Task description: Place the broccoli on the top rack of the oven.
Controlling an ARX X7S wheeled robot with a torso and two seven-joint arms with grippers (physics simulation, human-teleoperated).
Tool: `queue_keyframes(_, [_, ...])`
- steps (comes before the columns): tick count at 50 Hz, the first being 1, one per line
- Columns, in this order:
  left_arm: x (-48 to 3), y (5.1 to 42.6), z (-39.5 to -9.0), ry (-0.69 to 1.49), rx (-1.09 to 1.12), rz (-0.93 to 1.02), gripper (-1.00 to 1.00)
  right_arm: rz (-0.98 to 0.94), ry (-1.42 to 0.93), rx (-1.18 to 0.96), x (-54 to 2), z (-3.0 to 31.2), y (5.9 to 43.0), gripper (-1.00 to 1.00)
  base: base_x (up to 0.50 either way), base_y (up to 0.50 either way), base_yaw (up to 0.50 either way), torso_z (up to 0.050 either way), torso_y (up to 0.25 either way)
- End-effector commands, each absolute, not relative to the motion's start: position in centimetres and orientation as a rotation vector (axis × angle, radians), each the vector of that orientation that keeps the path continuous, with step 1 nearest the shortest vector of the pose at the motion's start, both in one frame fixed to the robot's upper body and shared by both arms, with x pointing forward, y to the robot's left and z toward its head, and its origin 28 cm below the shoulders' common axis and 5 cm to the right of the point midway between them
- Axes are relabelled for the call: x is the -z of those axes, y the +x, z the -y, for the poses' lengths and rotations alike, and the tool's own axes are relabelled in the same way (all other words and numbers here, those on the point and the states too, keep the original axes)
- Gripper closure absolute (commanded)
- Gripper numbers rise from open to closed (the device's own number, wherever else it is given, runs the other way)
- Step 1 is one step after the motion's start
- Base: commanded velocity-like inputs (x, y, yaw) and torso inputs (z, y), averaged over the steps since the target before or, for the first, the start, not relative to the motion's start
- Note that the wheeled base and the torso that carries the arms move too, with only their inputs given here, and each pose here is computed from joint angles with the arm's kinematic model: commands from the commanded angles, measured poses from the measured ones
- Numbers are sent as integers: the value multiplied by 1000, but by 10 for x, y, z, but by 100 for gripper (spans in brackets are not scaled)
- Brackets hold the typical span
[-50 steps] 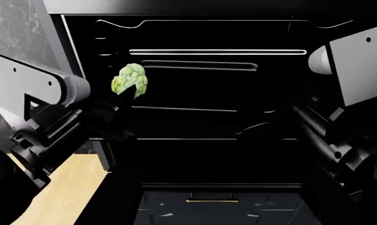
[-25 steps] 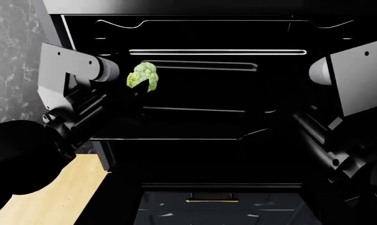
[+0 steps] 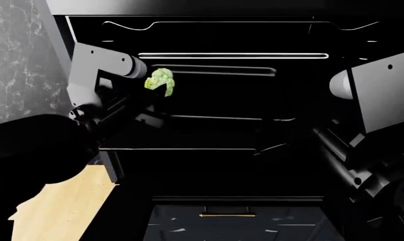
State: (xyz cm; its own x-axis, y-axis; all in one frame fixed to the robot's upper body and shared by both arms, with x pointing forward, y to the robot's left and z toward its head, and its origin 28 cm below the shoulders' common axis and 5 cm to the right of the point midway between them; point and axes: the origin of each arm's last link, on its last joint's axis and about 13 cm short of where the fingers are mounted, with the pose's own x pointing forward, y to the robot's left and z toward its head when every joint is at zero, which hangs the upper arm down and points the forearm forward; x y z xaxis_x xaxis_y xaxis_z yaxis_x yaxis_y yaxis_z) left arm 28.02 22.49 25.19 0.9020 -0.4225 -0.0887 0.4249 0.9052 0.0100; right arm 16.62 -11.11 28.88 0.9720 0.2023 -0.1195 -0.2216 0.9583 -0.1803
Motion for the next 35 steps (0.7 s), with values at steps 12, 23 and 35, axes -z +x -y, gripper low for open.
queue_keyframes(12, [-245, 296, -217, 52, 437, -120, 100, -106, -194, -219, -286, 111, 167, -100, 0, 0, 0, 0, 0])
queue_keyframes(23, [-240, 298, -216, 66, 443, -142, 100, -107, -191, -224, -285, 111, 168, -100, 0, 0, 0, 0, 1])
queue_keyframes(35, [-234, 301, -214, 76, 445, -171, 100, -100, -189, -227, -284, 111, 169, -100, 0, 0, 0, 0, 0])
